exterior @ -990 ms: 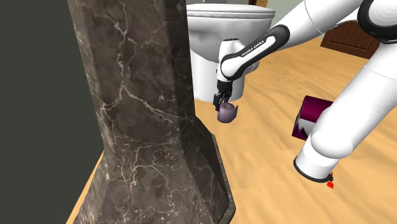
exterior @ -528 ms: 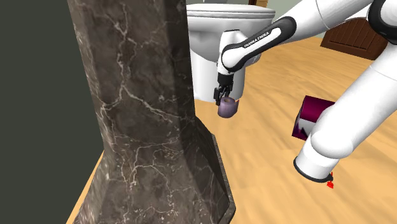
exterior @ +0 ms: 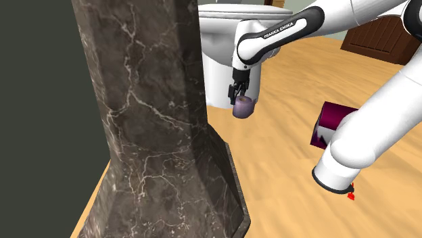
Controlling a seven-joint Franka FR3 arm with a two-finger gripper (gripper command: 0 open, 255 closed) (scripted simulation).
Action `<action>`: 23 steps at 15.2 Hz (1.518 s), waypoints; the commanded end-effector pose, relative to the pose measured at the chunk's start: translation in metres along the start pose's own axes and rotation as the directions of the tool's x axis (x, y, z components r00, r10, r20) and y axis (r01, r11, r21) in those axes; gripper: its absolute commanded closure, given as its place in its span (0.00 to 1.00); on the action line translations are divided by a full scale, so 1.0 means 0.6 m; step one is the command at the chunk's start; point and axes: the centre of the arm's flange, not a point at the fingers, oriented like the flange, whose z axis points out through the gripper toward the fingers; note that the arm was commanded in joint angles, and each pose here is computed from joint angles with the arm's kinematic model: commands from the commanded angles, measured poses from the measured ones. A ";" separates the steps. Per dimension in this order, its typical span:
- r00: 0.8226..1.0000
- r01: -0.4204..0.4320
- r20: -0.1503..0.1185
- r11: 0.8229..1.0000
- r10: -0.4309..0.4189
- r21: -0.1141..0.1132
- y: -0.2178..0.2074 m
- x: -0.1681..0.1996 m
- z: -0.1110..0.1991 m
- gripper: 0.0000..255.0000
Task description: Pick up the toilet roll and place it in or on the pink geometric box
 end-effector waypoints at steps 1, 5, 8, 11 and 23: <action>1.000 0.000 0.000 1.000 0.000 0.000 0.001 0.002 -0.019 1.00; 1.000 0.000 0.000 1.000 0.000 0.000 0.001 0.003 -0.054 1.00; 1.000 0.000 0.000 1.000 0.000 0.000 0.001 0.003 -0.080 1.00; 1.000 0.000 0.000 1.000 0.000 0.000 0.002 0.004 -0.107 1.00; 1.000 0.000 0.000 1.000 0.000 0.000 0.003 0.006 -0.212 1.00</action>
